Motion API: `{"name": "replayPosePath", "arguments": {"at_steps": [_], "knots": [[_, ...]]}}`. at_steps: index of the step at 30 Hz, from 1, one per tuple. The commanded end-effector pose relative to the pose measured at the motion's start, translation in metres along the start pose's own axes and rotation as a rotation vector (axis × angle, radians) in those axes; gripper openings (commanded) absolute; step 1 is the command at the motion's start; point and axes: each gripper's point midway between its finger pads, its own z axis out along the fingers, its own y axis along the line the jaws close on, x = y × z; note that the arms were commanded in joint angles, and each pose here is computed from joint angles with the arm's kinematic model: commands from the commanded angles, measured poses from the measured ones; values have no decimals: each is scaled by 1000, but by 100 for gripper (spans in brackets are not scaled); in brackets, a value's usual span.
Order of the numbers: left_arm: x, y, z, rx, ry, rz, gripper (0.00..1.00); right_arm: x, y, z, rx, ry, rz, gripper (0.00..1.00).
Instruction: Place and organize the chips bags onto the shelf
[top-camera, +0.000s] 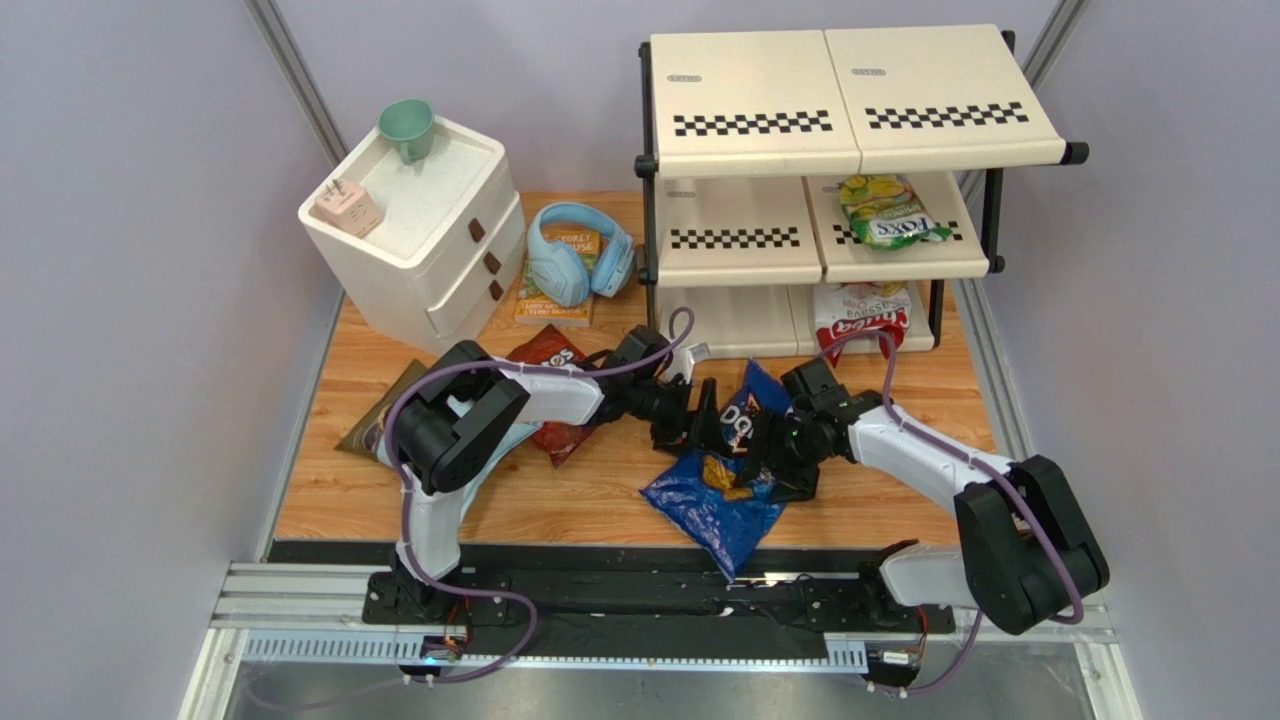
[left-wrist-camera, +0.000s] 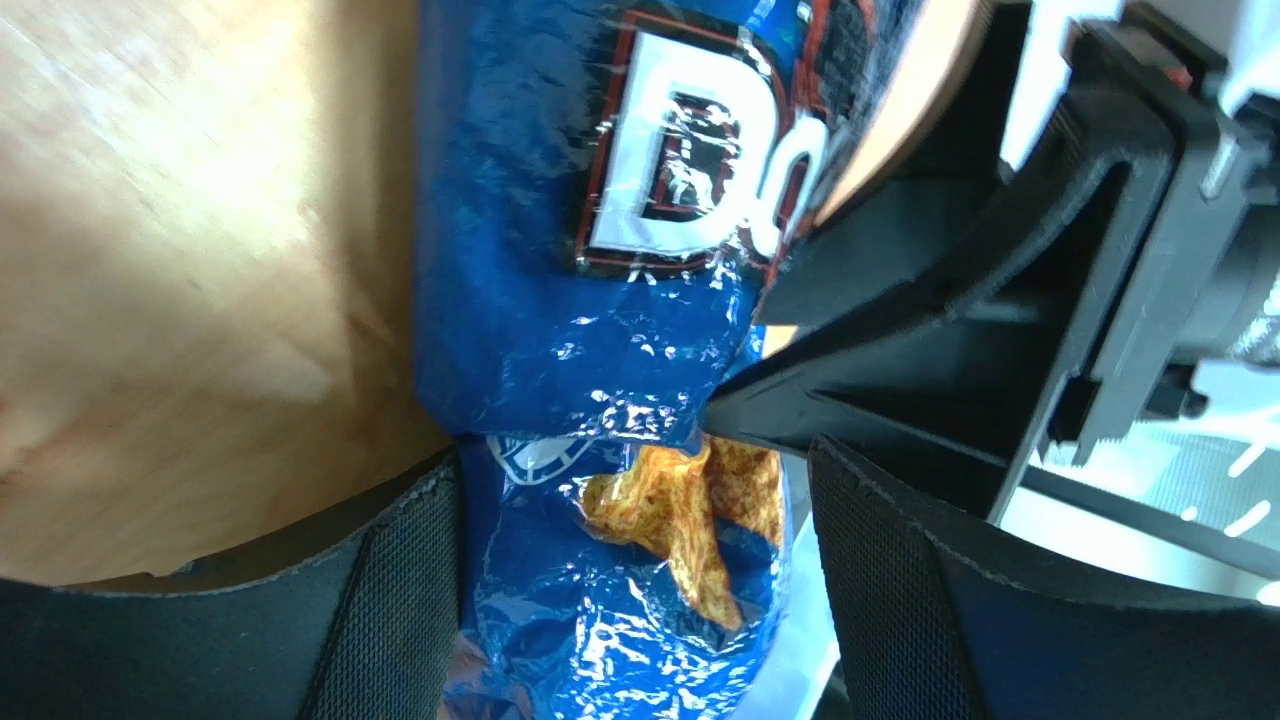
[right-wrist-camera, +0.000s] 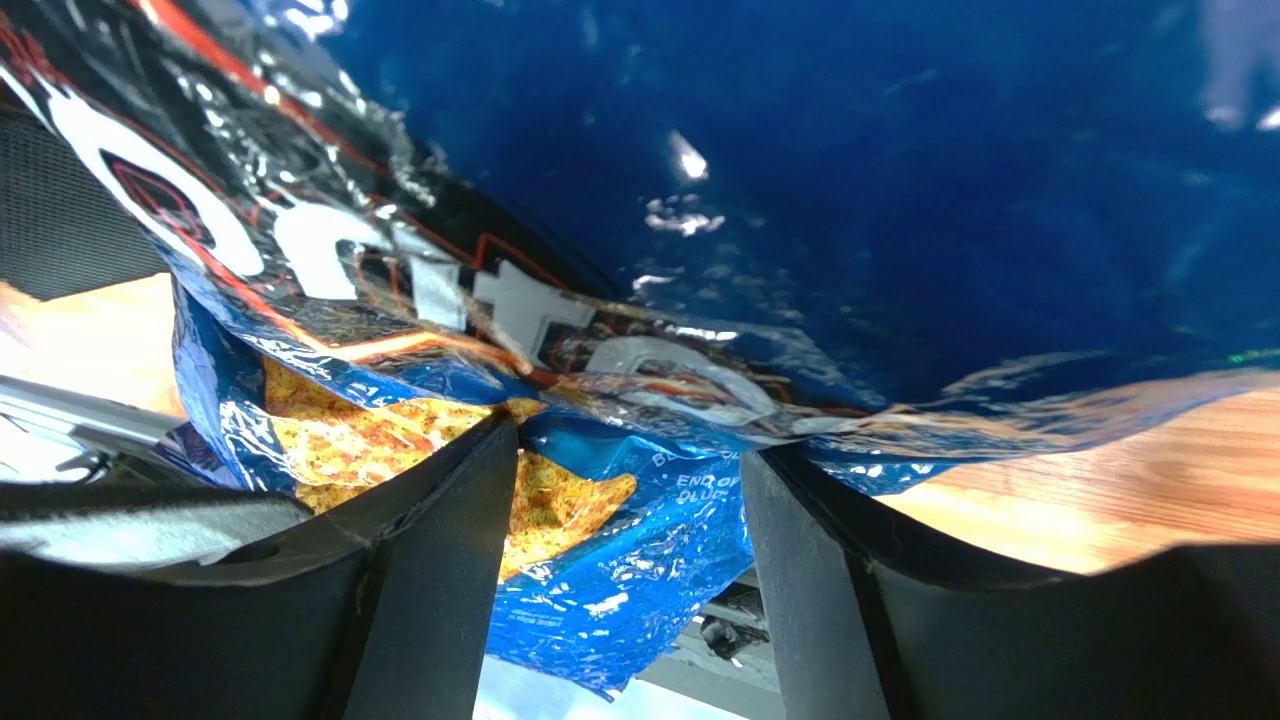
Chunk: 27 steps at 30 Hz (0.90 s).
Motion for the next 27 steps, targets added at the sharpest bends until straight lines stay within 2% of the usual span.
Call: {"name": "replayPosePath", "arguments": {"at_steps": [1,4,12,13,14,15,16,18,21,27], "knots": [[31,2,8,45,25,1,82,-1,7,3,-13,8,-62,63],[44,-3,5,91,48,-15,77,-5,8,4,-10,0,-72,63],[46,-20,-5,152,19,-20,48,-20,29,7,-72,-21,-112,64],[47,-21,-5,158,21,-51,41,-22,31,7,-78,-21,-113,64],[46,-23,-5,174,10,-49,38,-24,33,8,-80,-20,-113,64],[47,-24,-5,182,10,-53,30,-27,37,8,-93,-29,-120,64],[48,-24,-6,184,10,-63,4,-30,40,8,-103,-38,-123,64],[49,-25,-7,187,11,-68,0,-34,43,10,-105,-42,-137,63],[49,-30,-16,170,-15,-93,0,-39,51,4,-122,-46,-141,63],[39,-40,-47,74,-163,-178,0,-48,62,-34,-176,-136,-104,63]]}}
